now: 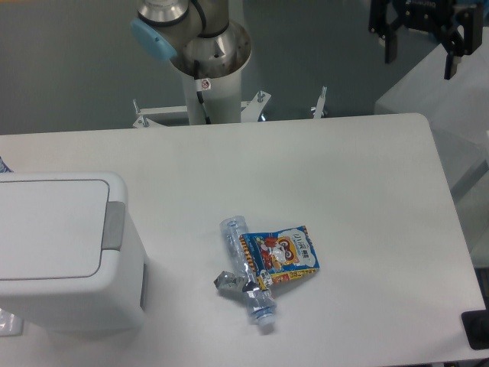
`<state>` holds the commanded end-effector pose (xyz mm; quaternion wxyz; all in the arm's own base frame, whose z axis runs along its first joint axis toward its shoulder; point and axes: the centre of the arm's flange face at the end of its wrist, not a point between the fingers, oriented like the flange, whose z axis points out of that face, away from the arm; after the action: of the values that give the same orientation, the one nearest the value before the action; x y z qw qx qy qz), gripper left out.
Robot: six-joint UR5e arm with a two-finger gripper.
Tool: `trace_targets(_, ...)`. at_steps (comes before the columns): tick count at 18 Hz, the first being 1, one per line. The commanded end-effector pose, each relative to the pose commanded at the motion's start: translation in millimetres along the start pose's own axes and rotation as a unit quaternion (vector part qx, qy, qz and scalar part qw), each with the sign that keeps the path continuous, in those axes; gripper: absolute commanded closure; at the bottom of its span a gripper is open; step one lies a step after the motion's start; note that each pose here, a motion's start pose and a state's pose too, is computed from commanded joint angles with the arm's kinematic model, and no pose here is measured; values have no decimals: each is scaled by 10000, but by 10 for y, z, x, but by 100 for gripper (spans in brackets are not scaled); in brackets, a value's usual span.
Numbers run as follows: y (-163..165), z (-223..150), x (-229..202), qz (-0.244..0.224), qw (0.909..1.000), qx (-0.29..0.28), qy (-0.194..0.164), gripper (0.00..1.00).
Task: Open the trash can
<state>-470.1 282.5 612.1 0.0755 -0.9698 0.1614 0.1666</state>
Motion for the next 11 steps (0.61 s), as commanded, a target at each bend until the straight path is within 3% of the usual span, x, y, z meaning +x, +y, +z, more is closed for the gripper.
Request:
trace_targets(6,-40,-29,39,-15,10000,25,-13,0)
trace_targets(11,-219,-90,124,-1010,9939,434,6,0)
